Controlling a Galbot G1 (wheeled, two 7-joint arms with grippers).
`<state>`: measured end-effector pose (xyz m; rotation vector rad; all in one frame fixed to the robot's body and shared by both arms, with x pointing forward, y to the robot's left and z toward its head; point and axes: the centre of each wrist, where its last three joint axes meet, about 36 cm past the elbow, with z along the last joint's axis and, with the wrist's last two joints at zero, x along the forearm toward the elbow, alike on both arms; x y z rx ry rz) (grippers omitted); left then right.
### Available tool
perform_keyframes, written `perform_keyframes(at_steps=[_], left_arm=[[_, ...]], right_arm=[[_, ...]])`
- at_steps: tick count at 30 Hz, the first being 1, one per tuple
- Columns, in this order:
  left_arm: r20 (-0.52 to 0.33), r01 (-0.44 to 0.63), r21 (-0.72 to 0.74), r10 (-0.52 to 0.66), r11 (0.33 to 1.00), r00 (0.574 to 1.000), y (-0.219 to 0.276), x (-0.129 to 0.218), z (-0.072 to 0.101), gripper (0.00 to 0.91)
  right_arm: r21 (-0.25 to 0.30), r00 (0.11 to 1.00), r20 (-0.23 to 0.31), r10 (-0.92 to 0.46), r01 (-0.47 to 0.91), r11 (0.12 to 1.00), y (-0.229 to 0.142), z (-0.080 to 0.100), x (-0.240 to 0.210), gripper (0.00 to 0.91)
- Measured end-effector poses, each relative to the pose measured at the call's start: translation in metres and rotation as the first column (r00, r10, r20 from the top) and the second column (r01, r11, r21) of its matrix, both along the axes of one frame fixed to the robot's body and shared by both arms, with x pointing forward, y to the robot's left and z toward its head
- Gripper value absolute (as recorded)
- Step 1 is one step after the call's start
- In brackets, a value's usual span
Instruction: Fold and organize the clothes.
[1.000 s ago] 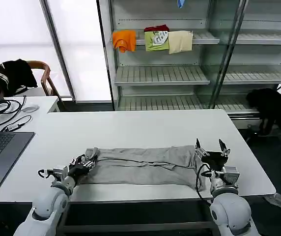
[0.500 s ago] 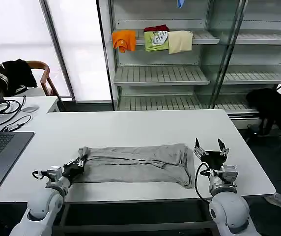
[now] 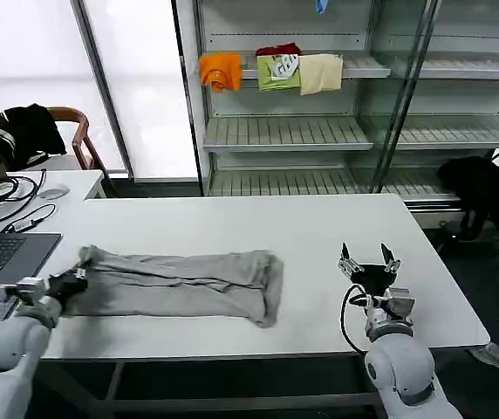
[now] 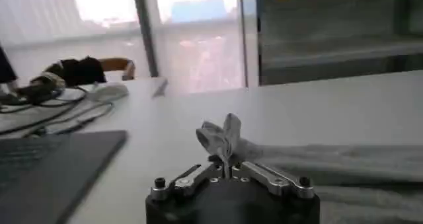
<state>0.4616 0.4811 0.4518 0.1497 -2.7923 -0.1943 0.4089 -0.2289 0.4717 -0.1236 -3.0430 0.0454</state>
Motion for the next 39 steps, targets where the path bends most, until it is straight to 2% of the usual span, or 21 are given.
perform_keyframes(at_steps=[5, 13, 25, 39], left_arm=[[0.023, -0.053, 0.067, 0.051, 0.996, 0.998, 0.035, 0.002, 0.024, 0.010], [0.028, -0.051, 0.110, 0.048, 0.993, 0.998, 0.034, -0.001, 0.035, 0.010], [0.046, 0.107, 0.105, -0.113, 0.989, 0.993, -0.063, -0.001, 0.032, 0.010], [0.023, 0.293, 0.063, -0.295, 0.954, 0.955, -0.160, 0.009, 0.020, 0.010]], right_arm=[[0.005, 1.000, -0.004, -0.003, 0.003, 1.000, 0.001, 0.001, -0.003, 0.907], [0.006, 1.000, -0.001, -0.017, 0.017, 1.000, -0.001, 0.004, -0.011, 0.907], [0.005, 0.999, 0.003, -0.047, 0.047, 0.999, -0.008, 0.003, -0.026, 0.907], [0.013, 0.997, -0.025, -0.079, 0.080, 0.997, -0.010, -0.011, -0.034, 0.907]])
